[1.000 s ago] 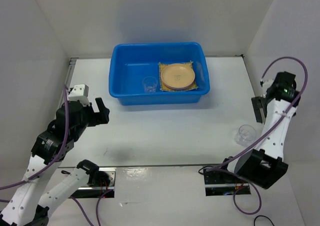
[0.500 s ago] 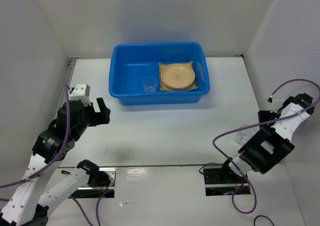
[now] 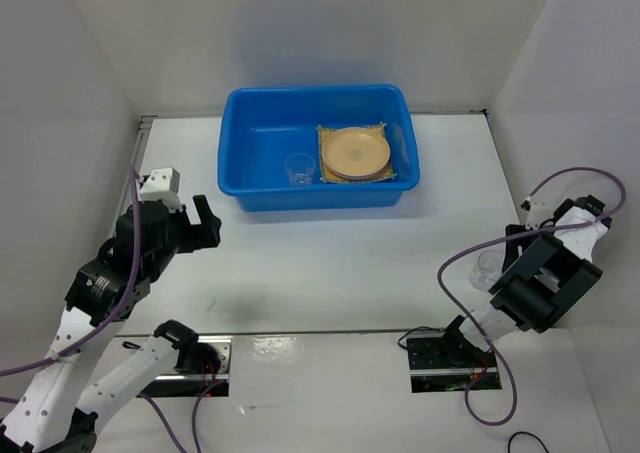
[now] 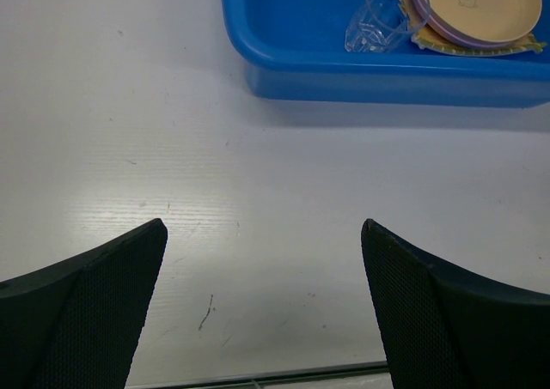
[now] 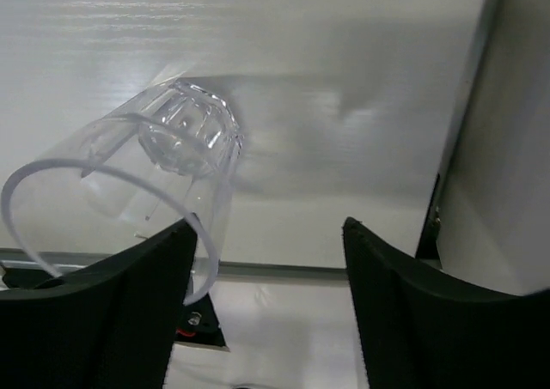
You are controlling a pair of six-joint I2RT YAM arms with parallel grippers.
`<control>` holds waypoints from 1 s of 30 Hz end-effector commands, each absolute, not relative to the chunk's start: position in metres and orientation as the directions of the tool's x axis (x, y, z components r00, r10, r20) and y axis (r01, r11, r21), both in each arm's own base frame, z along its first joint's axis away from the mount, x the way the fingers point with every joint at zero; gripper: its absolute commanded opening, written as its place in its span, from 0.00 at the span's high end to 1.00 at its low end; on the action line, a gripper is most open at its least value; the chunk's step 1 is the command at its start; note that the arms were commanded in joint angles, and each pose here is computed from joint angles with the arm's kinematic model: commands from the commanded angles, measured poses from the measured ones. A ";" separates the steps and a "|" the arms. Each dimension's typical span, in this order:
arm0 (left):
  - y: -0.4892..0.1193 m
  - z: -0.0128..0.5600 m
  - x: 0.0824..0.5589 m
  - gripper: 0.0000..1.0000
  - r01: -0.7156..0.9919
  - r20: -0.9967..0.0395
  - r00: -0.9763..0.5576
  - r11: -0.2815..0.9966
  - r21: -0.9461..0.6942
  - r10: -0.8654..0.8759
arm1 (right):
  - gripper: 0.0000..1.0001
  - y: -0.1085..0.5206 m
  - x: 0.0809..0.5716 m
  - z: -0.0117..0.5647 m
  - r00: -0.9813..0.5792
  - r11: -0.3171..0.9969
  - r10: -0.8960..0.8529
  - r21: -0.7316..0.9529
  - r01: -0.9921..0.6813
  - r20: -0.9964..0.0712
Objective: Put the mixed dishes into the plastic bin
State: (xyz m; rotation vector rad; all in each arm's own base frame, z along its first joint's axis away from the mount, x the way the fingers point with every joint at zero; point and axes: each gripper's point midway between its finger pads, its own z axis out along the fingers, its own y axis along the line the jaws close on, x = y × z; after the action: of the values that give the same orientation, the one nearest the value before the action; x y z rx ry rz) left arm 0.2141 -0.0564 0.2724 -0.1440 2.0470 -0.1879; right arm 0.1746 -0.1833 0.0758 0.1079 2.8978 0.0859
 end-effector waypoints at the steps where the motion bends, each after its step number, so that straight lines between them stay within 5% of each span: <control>1: -0.056 0.279 0.217 0.00 -0.033 -0.878 -0.432 0.977 -0.212 -0.205 | 0.31 -0.183 0.187 0.064 -0.959 0.993 0.095 0.095 0.071 -0.266; 4: -0.056 0.279 0.217 0.00 -0.033 -0.878 -0.432 0.977 -0.212 -0.205 | 0.45 -0.182 0.188 0.063 -0.961 0.991 0.099 0.115 0.071 -0.259; 8: -0.055 0.280 0.215 0.00 -0.031 -0.881 -0.425 0.976 -0.216 -0.209 | 0.95 -0.183 0.196 0.074 -0.958 0.987 0.112 0.144 0.076 -0.264; 9: -0.055 0.280 0.215 0.00 -0.031 -0.881 -0.425 0.976 -0.216 -0.209 | 1.00 -0.188 0.203 0.085 -0.951 0.988 0.107 0.134 0.071 -0.291; 13: -0.053 0.282 0.214 0.00 -0.041 -0.883 -0.414 0.974 -0.225 -0.221 | 1.00 -0.187 0.212 0.143 -0.925 0.991 0.101 0.115 0.063 -0.365; 17: -0.053 0.282 0.214 0.00 -0.041 -0.883 -0.414 0.974 -0.225 -0.221 | 1.00 -0.184 0.249 0.263 -0.810 0.998 0.014 -0.038 0.045 -0.587; 22: -0.053 0.282 0.214 0.00 -0.041 -0.883 -0.414 0.974 -0.225 -0.221 | 1.00 -0.083 0.307 0.413 -0.538 0.976 -0.208 -0.212 -0.056 -0.817; 25: -0.051 0.283 0.215 0.00 -0.048 -0.885 -0.410 0.974 -0.221 -0.222 | 1.00 -0.016 0.322 0.462 -0.352 0.940 -0.313 -0.235 -0.247 -0.882; 30: -0.051 0.283 0.215 0.00 -0.049 -0.885 -0.410 0.974 -0.221 -0.222 | 1.00 0.032 0.370 0.469 -0.263 0.879 -0.351 -0.219 -0.423 -0.899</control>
State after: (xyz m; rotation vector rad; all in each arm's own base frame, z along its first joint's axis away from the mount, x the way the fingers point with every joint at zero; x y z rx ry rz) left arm 0.2118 -0.0520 0.2771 -0.1715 2.0211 -0.1856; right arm 0.3403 0.0180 0.4965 -0.5689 1.7861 -0.0305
